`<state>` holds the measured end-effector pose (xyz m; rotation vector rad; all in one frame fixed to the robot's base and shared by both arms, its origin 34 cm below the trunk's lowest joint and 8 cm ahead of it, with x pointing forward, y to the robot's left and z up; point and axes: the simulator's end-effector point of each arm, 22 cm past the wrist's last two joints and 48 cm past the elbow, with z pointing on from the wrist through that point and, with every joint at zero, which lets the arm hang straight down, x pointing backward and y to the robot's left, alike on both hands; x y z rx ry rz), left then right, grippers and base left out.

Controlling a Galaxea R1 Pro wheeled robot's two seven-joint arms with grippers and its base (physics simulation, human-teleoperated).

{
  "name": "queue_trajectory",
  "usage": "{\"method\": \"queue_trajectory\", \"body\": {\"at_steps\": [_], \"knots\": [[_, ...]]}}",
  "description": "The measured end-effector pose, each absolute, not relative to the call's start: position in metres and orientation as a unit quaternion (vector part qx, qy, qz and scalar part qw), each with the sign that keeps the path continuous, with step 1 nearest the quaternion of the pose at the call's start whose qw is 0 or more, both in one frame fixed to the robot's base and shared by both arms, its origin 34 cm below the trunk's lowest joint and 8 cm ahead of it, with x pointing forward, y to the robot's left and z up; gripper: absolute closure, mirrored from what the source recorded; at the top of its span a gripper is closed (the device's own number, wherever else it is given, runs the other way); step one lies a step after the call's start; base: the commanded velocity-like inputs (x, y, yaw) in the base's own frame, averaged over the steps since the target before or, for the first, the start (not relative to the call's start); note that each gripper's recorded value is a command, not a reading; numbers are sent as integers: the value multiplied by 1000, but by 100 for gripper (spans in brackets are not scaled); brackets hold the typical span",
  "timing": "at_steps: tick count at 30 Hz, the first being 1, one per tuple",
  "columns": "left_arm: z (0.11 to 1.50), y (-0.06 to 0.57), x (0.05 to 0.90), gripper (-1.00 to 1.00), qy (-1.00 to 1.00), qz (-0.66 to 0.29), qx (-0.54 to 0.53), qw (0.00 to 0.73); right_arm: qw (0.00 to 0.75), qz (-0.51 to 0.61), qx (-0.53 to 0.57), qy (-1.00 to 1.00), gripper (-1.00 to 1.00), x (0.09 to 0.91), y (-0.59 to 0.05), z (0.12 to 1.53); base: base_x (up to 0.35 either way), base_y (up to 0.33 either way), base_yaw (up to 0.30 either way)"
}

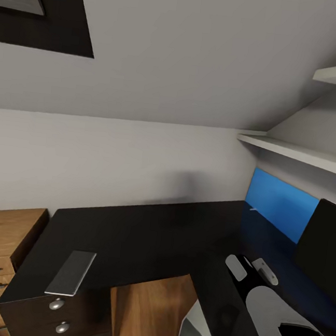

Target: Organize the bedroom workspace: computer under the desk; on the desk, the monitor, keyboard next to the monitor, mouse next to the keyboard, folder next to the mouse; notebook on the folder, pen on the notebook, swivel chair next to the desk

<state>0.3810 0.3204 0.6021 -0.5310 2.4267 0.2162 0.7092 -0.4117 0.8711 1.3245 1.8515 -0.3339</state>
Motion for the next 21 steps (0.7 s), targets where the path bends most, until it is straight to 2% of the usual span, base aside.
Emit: {"method": "queue_trajectory", "body": {"at_steps": [4, 11, 21], "knots": [[602, 322, 381, -100, 922, 83, -203, 319, 408, -133, 526, 735, 100, 709, -412, 871, 14, -18, -42], [605, 322, 385, -100, 920, 83, -204, 324, 408, -131, 525, 736, 100, 710, -409, 872, 2, -2, -151], [597, 323, 387, -100, 919, 84, -208, 324, 410, -131, 524, 735, 100, 711, -411, 866, 0, 0, -17]]}}
